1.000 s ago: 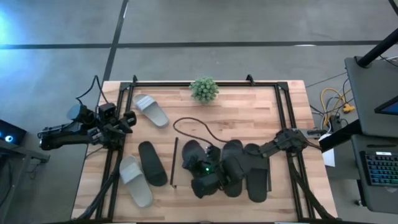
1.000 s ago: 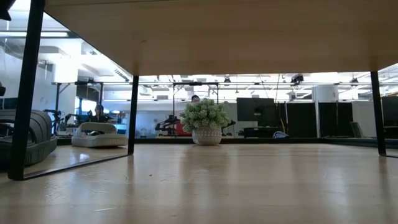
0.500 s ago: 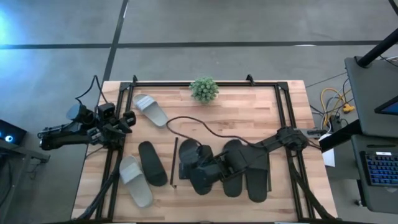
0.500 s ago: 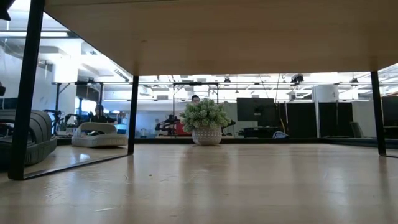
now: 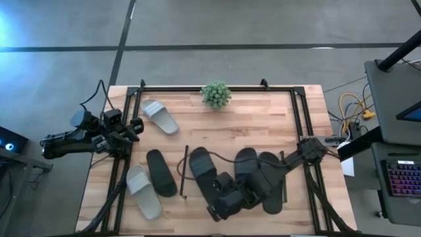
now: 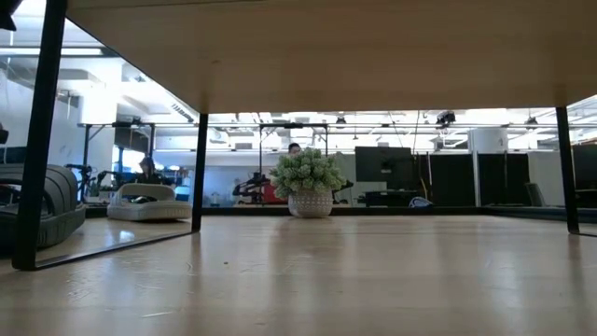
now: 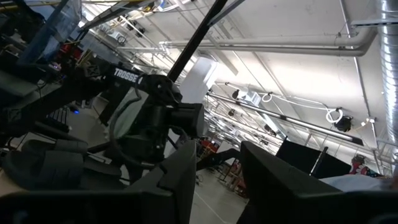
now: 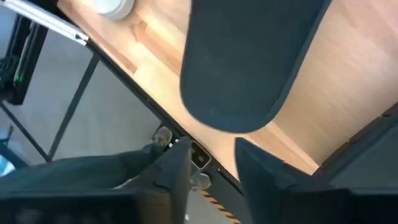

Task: Pick and place slides into the shelf
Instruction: Put the black slipper on the shelf

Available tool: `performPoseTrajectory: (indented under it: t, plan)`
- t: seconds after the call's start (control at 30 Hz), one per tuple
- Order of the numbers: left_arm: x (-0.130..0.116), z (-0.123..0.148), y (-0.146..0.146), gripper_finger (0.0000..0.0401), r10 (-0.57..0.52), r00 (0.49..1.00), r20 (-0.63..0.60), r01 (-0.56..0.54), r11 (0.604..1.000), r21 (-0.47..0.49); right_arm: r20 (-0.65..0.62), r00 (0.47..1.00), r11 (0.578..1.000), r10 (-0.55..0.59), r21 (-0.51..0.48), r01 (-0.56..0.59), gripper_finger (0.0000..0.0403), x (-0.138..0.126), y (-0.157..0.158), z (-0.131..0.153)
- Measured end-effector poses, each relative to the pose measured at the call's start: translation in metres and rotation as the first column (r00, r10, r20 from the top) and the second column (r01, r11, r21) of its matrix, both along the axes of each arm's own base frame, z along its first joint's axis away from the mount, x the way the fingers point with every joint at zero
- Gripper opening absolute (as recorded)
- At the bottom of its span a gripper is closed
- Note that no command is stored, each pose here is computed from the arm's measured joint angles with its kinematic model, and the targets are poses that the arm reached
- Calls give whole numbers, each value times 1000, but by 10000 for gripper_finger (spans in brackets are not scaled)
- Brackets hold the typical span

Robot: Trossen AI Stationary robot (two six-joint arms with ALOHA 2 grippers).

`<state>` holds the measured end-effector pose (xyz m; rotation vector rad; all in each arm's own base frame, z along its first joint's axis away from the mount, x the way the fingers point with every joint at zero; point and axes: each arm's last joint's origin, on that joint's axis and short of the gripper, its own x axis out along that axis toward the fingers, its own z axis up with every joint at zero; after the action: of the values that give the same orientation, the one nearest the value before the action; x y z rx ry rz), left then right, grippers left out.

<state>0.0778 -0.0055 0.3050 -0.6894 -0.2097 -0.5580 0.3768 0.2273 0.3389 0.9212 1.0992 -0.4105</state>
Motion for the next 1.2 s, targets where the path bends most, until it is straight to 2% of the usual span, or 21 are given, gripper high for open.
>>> performPoseTrajectory:
  t: [0.17,0.3,0.7,1.0,1.2]
  plan:
    - [0,0,0,112,0,1000,-2,0,1000,0,1,1000,1000,16,-4,-16,37,-2,4,0]
    - [0,0,0,112,0,1000,-2,0,1000,0,7,999,999,31,-14,-31,12,-1,4,-2]
    - [1,0,0,112,-1,1000,-5,1,1000,0,-40,989,986,144,-83,-147,9,0,5,-21]
    - [1,0,0,112,0,1000,-5,0,1000,-1,-86,970,960,229,-145,-240,9,1,2,-36]
    - [1,0,0,112,-1,1000,-5,1,1000,-1,-10,968,955,250,-162,-249,9,15,-7,-35]
